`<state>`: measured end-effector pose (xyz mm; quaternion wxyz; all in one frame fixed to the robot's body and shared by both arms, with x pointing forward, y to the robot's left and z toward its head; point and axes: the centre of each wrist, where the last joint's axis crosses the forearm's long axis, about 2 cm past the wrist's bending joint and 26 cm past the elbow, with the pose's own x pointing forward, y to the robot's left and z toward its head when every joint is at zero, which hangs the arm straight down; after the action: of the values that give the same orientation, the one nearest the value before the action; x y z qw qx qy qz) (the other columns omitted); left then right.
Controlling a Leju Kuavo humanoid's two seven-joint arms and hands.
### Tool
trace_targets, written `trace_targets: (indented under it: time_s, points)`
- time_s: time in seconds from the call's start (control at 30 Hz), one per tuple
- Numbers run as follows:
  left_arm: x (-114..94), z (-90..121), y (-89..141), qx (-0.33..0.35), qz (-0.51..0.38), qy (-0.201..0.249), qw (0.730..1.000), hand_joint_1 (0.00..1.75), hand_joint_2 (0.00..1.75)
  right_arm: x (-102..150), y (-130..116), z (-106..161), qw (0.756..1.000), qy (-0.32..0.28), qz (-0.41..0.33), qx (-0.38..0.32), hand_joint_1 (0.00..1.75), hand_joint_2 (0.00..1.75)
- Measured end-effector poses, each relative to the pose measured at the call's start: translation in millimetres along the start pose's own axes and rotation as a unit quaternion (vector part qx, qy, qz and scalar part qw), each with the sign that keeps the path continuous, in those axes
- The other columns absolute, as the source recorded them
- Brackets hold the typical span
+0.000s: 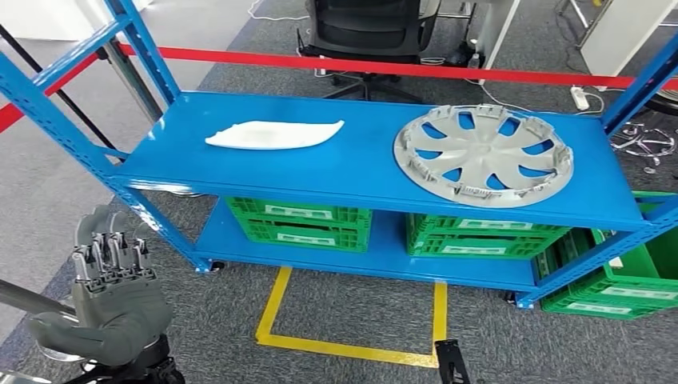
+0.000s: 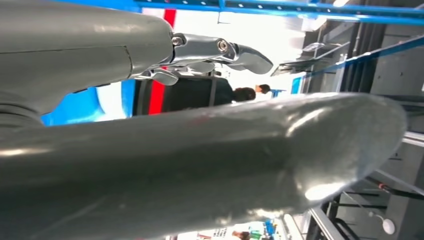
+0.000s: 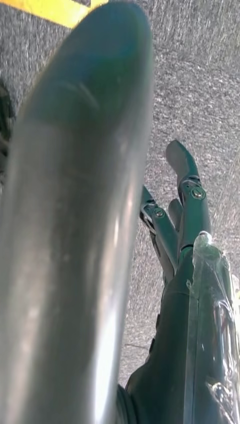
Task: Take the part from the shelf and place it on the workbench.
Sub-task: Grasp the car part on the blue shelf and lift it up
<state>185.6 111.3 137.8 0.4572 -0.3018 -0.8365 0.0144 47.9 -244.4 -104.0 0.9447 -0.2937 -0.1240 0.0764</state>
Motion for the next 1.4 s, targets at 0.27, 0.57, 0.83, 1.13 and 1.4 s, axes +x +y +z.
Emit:
trace_targets:
  time_s: [0.27,0.57,0.83,1.13,1.4]
  points:
    - [-0.1,0.6,0.5,0.002,-0.003,0.002,1.000,0.00,0.00,1.4,-0.2,-0.3,1.000,-0.001,0.000,0.000,0.00,0.00]
    - [-0.8,0.8,-0.1,0.001,-0.006,0.010,1.000,0.00,0.00,0.9,-0.1,-0.2,1.000,0.002,0.001,-0.001,0.00,0.00]
    - [-1.7,1.7,0.1,-0.001,-0.007,0.014,1.000,0.00,0.00,2.1,0.0,-0.1,1.000,0.000,0.002,0.000,0.00,0.00]
    - [-3.2,3.9,0.8,-0.005,-0.011,0.022,1.000,0.00,0.00,1.6,0.6,0.4,1.000,-0.002,0.005,0.001,0.00,0.00]
    - [-4.6,6.6,1.1,-0.004,-0.012,0.031,0.999,0.00,0.00,1.5,0.6,0.5,1.000,-0.005,0.007,0.000,0.00,0.00]
